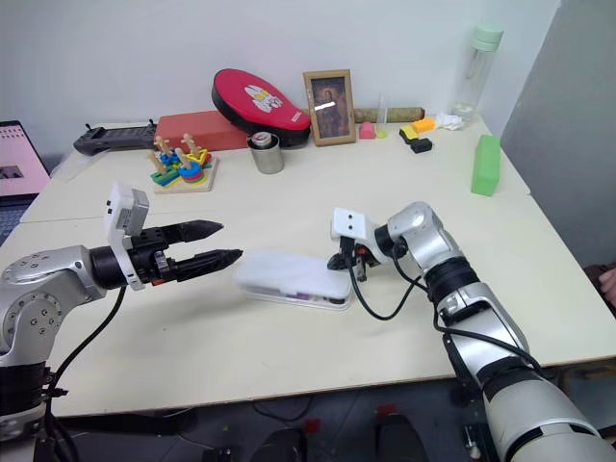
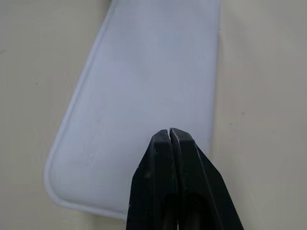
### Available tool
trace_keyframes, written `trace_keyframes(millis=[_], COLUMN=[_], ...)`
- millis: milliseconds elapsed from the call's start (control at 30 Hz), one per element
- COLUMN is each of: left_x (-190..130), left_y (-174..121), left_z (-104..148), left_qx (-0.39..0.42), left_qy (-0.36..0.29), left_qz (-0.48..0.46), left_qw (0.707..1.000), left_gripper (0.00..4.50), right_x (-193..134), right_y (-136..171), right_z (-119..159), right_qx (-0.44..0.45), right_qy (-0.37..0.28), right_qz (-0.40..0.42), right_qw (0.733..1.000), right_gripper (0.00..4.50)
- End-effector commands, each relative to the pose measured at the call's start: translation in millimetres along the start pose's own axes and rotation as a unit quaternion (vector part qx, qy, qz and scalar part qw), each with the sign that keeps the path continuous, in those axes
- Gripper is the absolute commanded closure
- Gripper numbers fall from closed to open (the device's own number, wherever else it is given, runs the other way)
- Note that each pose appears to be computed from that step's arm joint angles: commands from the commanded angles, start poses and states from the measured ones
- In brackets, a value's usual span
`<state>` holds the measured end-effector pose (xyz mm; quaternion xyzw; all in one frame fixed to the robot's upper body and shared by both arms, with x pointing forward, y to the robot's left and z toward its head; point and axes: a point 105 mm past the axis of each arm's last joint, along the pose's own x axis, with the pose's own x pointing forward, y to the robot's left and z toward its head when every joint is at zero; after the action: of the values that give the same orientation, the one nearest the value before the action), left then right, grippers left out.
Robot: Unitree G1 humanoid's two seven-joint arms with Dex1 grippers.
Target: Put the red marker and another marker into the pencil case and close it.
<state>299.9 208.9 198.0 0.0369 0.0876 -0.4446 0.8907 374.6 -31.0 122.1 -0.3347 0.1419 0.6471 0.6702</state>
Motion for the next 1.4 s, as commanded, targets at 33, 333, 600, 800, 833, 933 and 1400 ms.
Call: trace_keyframes(millis=[33,333,600,800,833,933,1400], left_x=[-6,-5,-4,-4,-4,-4,-4], left_y=[-1,-1,-1,1,1,1,1], left_z=[10,10,11,12,12,12,12], left_qx=[0.024,0.027,0.027,0.029,0.029,0.028,0.029], left_qy=[-0.004,0.002,-0.002,-0.006,-0.006,-0.007,-0.006], left_qz=[-0.001,-0.003,0.000,0.004,0.004,0.004,0.004], left_qw=[1.000,1.000,1.000,1.000,1.000,1.000,1.000], left_gripper=[0.00,0.00,0.00,0.00,0.00,0.00,0.00], right_x=[6,12,15,18,19,23,44], right_y=[6,5,9,19,20,24,47], right_z=[-12,-45,-5,5,6,8,20], right_qx=[-0.033,-0.092,-0.043,-0.046,-0.045,-0.044,-0.054], right_qy=[0.046,0.148,0.033,0.019,0.017,0.013,0.002], right_qz=[-0.002,-0.034,-0.007,0.016,0.018,0.023,0.051], right_qw=[0.998,0.984,0.998,0.999,0.999,0.999,0.997], right_gripper=[4.47,4.47,4.47,4.47,4.47,4.47,4.47])
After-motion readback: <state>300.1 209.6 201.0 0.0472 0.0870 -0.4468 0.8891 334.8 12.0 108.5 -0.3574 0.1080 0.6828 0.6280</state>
